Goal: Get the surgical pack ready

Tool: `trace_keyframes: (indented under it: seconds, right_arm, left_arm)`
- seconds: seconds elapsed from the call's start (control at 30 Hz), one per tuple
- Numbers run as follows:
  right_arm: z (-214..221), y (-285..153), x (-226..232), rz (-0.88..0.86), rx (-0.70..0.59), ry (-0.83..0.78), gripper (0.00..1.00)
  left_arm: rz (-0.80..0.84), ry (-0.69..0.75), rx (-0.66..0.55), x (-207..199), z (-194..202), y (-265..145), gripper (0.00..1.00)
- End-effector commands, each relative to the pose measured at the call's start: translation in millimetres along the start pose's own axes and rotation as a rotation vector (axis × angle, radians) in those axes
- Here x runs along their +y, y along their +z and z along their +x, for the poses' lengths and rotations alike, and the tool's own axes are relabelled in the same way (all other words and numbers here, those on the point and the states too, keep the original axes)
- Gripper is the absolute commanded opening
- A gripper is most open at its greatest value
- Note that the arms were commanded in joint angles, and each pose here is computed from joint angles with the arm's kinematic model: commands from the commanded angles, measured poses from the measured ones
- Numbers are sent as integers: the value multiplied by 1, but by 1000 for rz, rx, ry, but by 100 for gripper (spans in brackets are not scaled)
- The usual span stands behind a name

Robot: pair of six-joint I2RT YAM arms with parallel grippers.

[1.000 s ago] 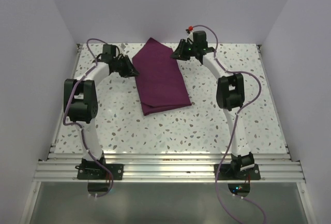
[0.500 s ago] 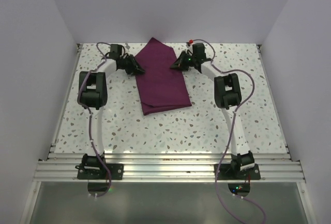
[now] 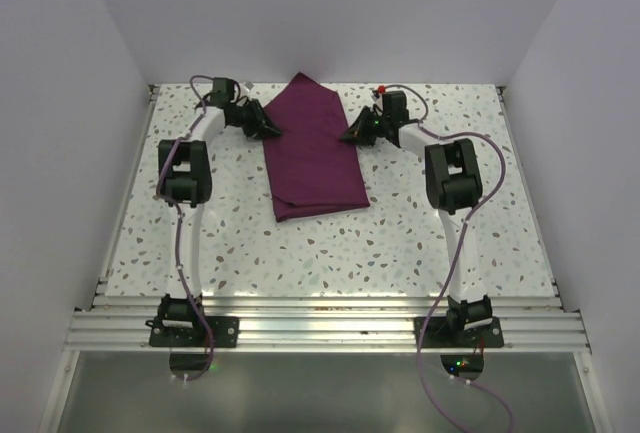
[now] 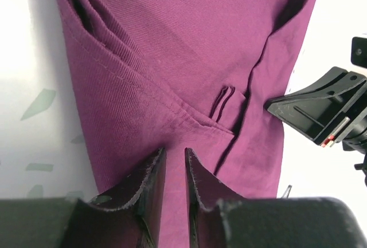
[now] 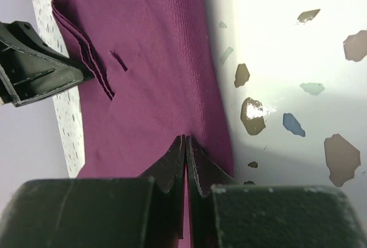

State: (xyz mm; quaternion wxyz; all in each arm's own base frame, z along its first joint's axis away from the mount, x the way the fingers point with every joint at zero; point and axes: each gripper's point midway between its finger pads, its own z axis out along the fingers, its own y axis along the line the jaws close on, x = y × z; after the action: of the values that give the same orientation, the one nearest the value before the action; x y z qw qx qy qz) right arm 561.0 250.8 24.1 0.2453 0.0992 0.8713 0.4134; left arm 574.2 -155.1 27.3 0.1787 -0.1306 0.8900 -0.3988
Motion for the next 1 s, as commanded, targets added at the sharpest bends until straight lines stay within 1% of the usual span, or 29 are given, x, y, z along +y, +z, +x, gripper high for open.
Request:
trace_keyframes:
  seconds: [0.0,0.03,0.07,0.1,0.13,0.2,0.23,0.3,0.37,0.47,0.57,0.67,0.7,0.77,0.83,0.93,0.97]
  right_arm:
    - [4,-11,-14,90,26,-13,3]
    - [-4,-12,-5,68,22,-45,3]
    - [-3,-7,-4,49,38,-61,3]
    - [2,-7,12,-31,82,-78,3]
    - [-6,-7,26,-84,73,-102,4]
    - [-2,-6,43,-138,94,-146,4]
    - [3,-7,47,-150,115,-158,4]
    - [6,-10,53,-154,125,-184,4]
    - [14,-9,48,-147,140,-176,4]
    - [20,-8,29,-92,144,-144,3]
    - [19,-10,4,-31,134,-100,3]
    - [18,-10,-21,21,128,-39,3]
    - [11,-13,-33,50,106,-22,3]
    - [3,-18,-49,80,80,6,3]
    - [-3,-20,-53,84,60,11,3]
    - [-17,-20,-53,83,32,-4,4]
    - [-20,-20,-54,83,26,-5,4]
  left_arm:
    - [-111,14,19,46,5,-4,25]
    - [-105,21,18,40,8,-11,26]
    - [-96,31,10,35,9,-15,26]
    - [-66,55,-17,26,5,-18,27]
    - [-54,39,-21,17,12,-27,27]
    - [-24,43,-27,8,24,-28,27]
    - [-4,54,-44,-7,23,-36,26]
    - [21,78,-62,-20,27,-39,26]
    - [48,38,-57,-24,39,-44,27]
    - [33,-11,-30,-11,51,-38,26]
    - [-51,-65,11,13,64,-35,25]
    - [-129,-86,8,36,63,-33,25]
    - [-160,-100,9,45,63,-34,25]
    - [-181,-91,4,55,58,-33,25]
    - [-185,-63,-14,57,49,-34,25]
    - [-174,-15,-53,51,32,-35,27]
    - [-171,-11,-65,50,27,-36,31]
